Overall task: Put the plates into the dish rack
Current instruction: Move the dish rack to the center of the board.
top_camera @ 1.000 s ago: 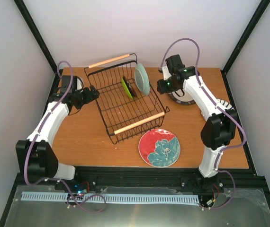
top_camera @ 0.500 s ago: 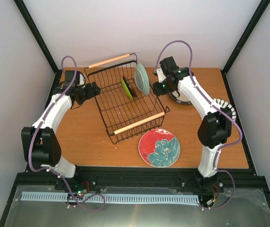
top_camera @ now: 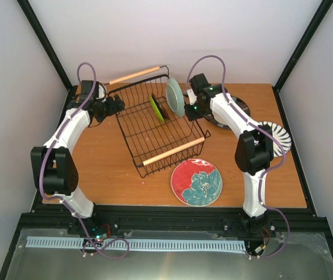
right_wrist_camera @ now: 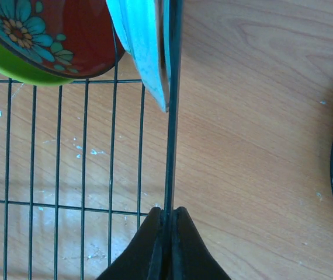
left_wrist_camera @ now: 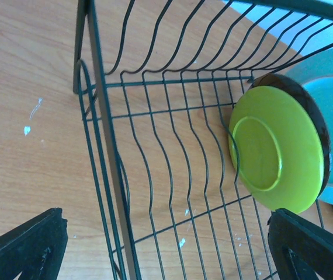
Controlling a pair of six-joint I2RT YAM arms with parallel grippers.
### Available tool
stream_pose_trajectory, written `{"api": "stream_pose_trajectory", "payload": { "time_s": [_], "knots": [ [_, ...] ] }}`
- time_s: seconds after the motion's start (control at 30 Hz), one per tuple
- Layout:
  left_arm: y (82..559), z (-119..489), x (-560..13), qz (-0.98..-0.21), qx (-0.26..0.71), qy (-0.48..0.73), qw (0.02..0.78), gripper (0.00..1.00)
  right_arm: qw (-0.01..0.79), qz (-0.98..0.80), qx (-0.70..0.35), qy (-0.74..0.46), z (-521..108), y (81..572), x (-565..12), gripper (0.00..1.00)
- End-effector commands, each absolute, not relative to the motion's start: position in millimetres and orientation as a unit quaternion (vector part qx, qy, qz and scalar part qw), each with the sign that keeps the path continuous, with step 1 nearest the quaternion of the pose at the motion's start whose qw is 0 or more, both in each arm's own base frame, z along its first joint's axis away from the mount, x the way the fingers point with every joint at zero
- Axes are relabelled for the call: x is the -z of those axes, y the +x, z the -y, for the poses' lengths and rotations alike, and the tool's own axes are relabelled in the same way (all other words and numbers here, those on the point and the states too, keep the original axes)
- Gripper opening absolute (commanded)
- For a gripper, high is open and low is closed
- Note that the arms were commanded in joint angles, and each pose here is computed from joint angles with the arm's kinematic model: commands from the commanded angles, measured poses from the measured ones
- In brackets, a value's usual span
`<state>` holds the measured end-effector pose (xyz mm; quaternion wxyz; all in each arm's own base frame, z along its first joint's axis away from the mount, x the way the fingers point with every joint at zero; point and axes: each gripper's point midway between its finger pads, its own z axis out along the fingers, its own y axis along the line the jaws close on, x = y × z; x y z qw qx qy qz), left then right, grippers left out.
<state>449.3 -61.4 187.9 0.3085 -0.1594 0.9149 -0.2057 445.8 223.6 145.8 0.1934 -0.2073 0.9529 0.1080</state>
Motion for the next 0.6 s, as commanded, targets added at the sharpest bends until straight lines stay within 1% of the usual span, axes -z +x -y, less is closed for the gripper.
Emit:
{"api": "stream_pose_trajectory", "payload": {
  "time_s": [0.0, 0.1, 0.33, 0.57],
  "knots": [
    [469.9, 61.1, -214.4, -0.903, 0.214, -0.141, 0.344, 0.96, 0.229, -0.946, -0.095, -0.207, -224.9, 462.3, -162.3, 0.03],
    [475.4, 60.5, -228.6, -0.898, 0.215, -0.139, 0.357, 0.99, 0.24, -0.947, -0.084, -0.196, -223.7, 474.0, -163.2, 0.03],
    [484.7, 52.0, -269.8, -0.883, 0.216, -0.14, 0.393, 1.0, 0.27, -0.948, -0.073, -0.15, -209.1, 511.5, -171.3, 0.03],
    [485.4, 47.1, -279.4, -0.879, 0.217, -0.144, 0.399, 1.0, 0.28, -0.952, -0.058, -0.109, -185.8, 532.1, -170.6, 0.03]
  ]
}}
